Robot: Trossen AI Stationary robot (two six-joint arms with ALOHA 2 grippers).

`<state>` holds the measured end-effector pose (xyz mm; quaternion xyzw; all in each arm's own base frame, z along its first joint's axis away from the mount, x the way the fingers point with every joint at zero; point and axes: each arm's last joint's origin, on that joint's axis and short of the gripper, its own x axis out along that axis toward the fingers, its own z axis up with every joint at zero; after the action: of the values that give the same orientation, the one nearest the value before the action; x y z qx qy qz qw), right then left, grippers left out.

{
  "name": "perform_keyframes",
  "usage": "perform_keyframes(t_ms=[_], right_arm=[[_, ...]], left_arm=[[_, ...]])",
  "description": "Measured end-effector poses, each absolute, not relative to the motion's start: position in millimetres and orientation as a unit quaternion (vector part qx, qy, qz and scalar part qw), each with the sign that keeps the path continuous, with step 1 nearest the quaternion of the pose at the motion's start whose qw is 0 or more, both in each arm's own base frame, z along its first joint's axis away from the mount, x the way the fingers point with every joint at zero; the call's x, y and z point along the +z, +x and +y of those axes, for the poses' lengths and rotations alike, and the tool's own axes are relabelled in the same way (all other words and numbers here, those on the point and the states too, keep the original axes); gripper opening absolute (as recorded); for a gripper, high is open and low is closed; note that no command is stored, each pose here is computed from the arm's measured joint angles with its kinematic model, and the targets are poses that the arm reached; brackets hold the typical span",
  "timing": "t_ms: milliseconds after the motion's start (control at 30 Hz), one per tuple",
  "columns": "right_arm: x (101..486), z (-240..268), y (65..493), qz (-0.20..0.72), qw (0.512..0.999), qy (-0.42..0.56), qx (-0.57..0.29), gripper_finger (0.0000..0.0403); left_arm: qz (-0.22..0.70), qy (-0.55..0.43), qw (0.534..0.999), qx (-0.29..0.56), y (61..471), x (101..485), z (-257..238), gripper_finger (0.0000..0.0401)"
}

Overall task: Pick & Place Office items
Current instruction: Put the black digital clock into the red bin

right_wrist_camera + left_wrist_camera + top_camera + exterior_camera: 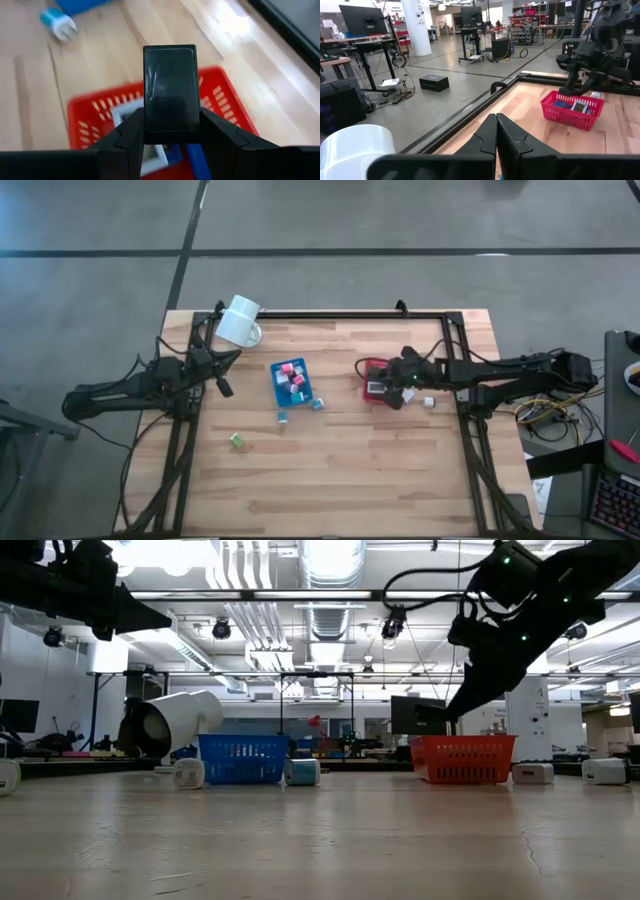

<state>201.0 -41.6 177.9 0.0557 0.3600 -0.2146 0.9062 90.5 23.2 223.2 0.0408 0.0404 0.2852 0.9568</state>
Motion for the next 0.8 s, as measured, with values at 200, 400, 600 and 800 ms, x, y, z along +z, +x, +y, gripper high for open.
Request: perform_keyframes(t_ms=[200,400,600,800], right_arm=[[173.2,-41.8,197.5,0.419,0.879,0.044,-0.222,0.0146],[170.2,-44.7,195.8,0.439,0.865,0.035,-0.24,0.0146],[168.6,-44.4,194.6,0.444,0.864,0.033,-0.237,0.0146],[168.1,-44.2,194.5,0.445,0.864,0.034,-0.234,0.0146]], left_arm=[[0.041,0.041,0.957,0.286,90.5,223.2,23.3,0.0007],[0.042,0.047,0.955,0.291,90.6,223.4,23.5,0.0007],[0.048,0.041,0.955,0.291,90.8,221.8,23.6,0.0007],[0.063,0.048,0.954,0.29,90.7,219.4,23.5,0.0007]])
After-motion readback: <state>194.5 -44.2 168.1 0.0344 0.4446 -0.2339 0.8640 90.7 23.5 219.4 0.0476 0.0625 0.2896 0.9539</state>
